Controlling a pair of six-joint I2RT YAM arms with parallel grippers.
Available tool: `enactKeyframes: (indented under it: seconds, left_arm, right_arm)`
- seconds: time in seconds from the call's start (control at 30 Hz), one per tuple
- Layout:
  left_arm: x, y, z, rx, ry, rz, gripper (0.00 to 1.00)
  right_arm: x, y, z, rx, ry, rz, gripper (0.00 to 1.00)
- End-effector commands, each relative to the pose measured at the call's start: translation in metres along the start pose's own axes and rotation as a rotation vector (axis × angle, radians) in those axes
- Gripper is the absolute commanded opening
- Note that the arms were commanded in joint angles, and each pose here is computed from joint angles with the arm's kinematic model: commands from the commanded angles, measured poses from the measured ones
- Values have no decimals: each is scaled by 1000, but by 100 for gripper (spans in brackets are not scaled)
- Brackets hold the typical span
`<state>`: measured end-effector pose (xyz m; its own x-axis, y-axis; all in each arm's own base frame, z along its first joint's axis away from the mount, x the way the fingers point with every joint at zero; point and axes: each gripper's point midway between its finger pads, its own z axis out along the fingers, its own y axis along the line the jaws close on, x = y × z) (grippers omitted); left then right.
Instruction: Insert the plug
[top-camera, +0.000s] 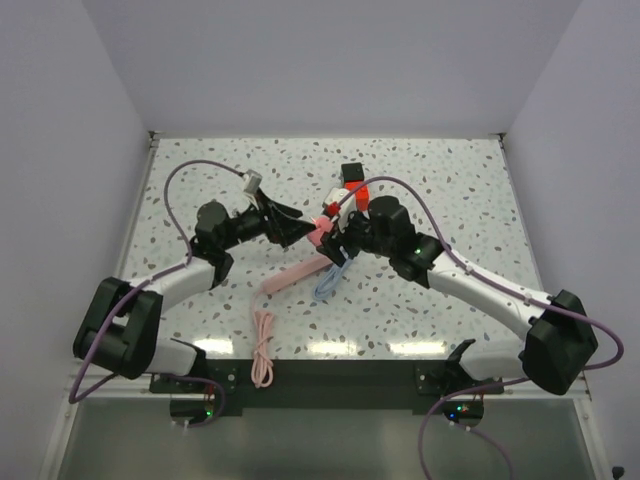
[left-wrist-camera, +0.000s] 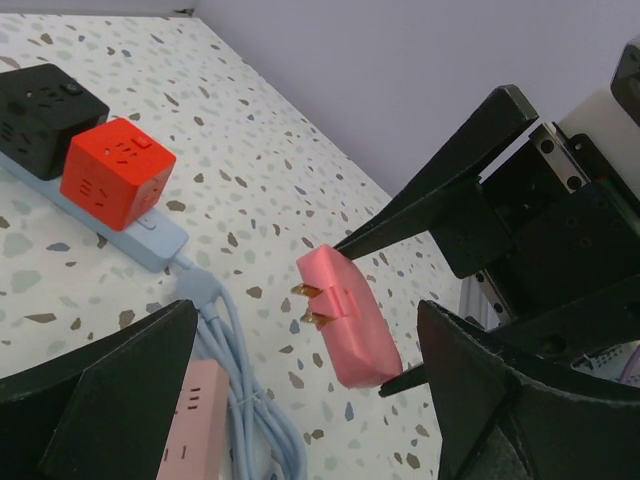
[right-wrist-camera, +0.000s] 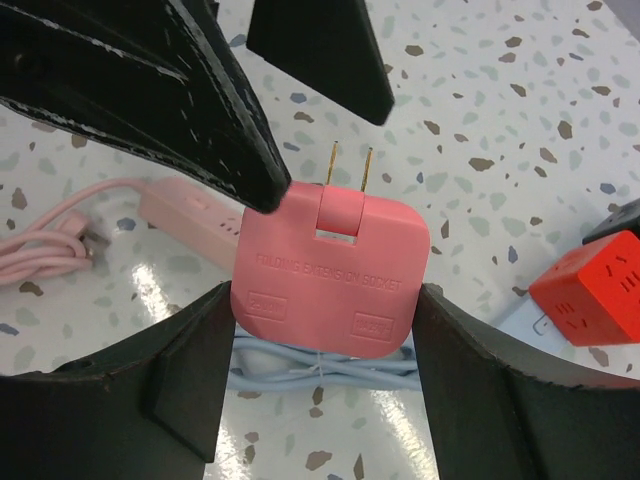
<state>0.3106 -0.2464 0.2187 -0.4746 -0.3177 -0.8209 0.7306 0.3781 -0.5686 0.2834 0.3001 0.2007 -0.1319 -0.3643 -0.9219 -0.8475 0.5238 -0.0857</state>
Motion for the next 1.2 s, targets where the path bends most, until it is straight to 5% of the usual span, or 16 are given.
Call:
enactKeyframes:
  seconds: [0.0,0.23,0.43,0.93,1.07,1.1,1.17]
  left_arm:
    - [-7,-27,14,109,-1,30,97]
    - [11,-34,25,147,58,17,96]
    - [21,-40,30,186,97,19,86]
    - [33,-49,34,293,138,-19,19]
    - [26,-49,37,295,119,-5,1]
    - [19,-49,38,281,102,5,0]
    - [8,-40,39,234,72,21,0]
  right_arm:
    - [-11,9,0,-32,-7,-58,24]
    - [-15,8,-6,-9,-24,-83,23]
    - [-17,5,-7,4,-33,-97,23]
    - [-22,-16,-15,130,-57,-122,29]
    - [-24,-20,-15,153,-61,-104,60]
    - [-26,-20,-15,158,-65,-88,77]
    - [-28,-29,-17,209,-66,-80,91]
